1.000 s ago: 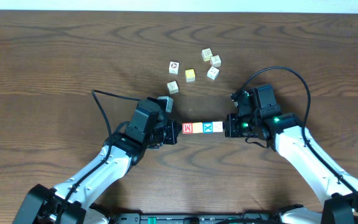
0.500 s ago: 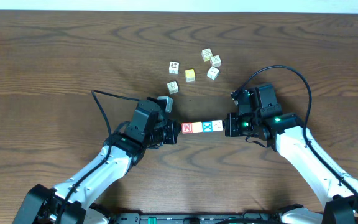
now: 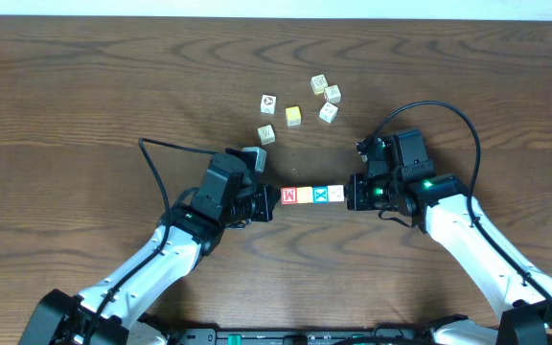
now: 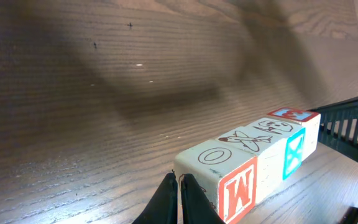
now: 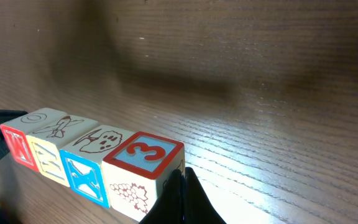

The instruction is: Lift 4 blocks

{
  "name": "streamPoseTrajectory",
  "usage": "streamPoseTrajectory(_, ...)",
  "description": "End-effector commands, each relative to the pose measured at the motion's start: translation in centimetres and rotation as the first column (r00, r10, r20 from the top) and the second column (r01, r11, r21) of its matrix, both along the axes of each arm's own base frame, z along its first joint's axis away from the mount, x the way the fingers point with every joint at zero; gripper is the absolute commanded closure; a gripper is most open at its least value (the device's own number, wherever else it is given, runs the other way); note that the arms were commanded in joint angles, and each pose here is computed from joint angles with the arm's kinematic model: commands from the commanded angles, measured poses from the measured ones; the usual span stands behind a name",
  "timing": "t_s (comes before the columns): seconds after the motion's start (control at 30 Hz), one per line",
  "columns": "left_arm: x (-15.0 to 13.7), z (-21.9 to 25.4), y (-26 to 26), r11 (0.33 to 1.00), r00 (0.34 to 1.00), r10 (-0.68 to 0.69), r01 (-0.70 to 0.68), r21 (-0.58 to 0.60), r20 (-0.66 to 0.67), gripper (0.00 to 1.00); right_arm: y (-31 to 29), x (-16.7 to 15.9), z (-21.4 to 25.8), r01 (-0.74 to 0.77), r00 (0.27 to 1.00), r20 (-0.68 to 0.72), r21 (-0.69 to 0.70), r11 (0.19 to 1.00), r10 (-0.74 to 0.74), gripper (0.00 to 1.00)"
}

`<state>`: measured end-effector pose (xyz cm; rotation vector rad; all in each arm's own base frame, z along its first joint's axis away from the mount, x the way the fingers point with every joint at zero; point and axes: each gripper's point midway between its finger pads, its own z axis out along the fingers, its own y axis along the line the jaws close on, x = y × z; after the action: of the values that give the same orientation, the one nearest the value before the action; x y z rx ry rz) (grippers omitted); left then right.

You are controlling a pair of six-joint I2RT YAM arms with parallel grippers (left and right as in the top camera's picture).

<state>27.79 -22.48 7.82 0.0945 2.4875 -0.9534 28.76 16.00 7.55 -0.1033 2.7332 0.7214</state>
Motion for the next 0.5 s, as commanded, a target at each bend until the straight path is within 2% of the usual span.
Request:
streamPoseTrajectory(0.0, -0.85, 5.12, -4.03, 0.973, 0.984, -0.163, 0.173, -0.151, 0.074, 0.93, 4.72, -1.47, 4.15, -0.166, 0.986, 0.026, 0.240, 0.956, 0.165, 0.99)
streamPoseTrajectory(0.47, -0.80, 5.21, -4.05, 0.973, 0.984, -0.163, 0.173, -0.152, 0.076, 0.93, 4.74, -1.39, 4.47, -0.166, 0.986, 0.025, 0.240, 0.957, 0.165, 0.99)
